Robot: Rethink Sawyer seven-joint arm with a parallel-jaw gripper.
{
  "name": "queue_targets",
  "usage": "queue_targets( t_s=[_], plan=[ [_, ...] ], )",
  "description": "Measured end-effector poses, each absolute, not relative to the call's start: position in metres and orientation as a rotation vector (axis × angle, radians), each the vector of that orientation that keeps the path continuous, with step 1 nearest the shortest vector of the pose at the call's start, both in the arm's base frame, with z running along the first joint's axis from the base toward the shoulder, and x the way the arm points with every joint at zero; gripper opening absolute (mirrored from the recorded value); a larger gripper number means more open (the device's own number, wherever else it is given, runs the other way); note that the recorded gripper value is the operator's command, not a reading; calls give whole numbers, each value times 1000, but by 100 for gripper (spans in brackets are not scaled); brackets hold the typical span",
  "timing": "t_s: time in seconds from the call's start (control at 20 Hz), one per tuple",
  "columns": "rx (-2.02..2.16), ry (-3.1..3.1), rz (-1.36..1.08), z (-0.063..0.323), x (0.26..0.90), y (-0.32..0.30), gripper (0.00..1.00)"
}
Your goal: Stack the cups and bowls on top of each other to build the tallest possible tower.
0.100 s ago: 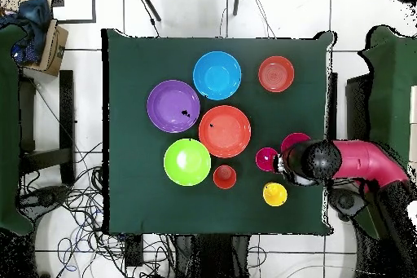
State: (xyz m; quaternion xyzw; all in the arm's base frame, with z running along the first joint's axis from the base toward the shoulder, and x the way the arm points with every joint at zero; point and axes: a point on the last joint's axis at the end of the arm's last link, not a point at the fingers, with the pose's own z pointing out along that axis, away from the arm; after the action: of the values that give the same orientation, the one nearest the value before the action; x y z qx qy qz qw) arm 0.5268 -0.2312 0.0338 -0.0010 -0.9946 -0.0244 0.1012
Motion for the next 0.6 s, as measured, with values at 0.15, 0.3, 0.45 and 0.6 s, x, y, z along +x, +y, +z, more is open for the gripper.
queue_targets(
  t_s=[0.15,0.3,0.45,0.6],
  plan=[
    [-3,-2951,-70,32,526,-234,100],
    [-36,-2974,-78,32,522,-245,100],
    [-53,-2977,-79,32,519,-252,100],
    [-64,-2977,-79,31,517,-256,100]
  ],
)
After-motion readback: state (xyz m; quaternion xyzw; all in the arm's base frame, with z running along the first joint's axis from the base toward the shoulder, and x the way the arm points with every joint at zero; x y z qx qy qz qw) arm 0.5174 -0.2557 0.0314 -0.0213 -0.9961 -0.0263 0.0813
